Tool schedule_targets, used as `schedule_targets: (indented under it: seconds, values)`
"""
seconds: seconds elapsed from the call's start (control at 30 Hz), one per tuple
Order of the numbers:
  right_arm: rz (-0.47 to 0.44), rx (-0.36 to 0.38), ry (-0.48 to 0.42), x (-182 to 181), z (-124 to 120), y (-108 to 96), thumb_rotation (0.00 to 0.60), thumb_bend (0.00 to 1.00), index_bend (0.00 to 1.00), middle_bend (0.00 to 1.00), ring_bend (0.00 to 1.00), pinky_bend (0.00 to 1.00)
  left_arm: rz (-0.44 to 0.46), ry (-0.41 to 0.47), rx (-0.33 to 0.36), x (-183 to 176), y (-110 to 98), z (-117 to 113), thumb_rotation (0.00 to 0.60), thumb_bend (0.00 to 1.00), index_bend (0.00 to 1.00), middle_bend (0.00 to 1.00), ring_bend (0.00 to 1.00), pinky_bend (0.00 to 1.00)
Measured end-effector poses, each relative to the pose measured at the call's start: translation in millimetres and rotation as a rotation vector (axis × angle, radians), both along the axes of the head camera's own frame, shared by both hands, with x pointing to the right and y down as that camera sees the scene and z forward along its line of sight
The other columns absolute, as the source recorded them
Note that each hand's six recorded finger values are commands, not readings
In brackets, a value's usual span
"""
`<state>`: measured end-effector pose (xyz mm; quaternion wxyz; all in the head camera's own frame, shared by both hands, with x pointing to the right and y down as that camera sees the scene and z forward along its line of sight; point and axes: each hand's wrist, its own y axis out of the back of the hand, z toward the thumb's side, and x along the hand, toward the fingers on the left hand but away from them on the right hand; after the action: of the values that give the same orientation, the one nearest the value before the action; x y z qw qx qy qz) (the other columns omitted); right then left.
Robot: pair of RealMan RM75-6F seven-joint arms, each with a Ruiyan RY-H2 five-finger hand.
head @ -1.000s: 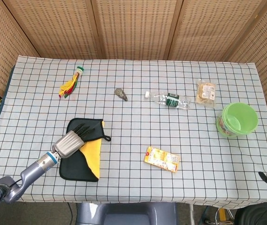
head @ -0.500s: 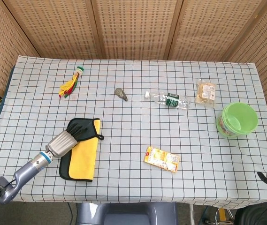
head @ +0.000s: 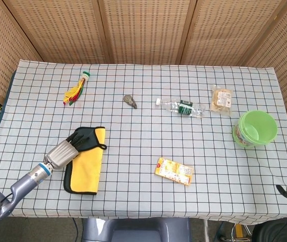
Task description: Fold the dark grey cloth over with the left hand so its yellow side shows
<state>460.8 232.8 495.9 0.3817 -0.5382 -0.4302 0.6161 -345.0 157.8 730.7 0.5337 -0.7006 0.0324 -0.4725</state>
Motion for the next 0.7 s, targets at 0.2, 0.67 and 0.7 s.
schedule_targets:
  seconds: [0.2, 0.67, 0.7]
  values:
    - [-0.002, -0.002, 0.001, -1, 1, 0, 0.6, 0.0, 0.0, 0.0, 0.0, 0.0, -0.009, -0.007, -0.002, -7, 0, 0, 0.6, 0.43, 0.65, 0.0, 0.0, 0.0]
    - [-0.002, -0.004, 0.003, -1, 1, 0, 0.6, 0.0, 0.0, 0.0, 0.0, 0.0, -0.014, -0.02, -0.005, -15, 2, 3, 0.6, 0.43, 0.63, 0.0, 0.0, 0.0]
    - [-0.003, -0.004, 0.003, -1, 1, 0, 0.6, 0.0, 0.0, 0.0, 0.0, 0.0, -0.015, -0.018, -0.005, -15, 2, 4, 0.6, 0.43, 0.62, 0.0, 0.0, 0.0]
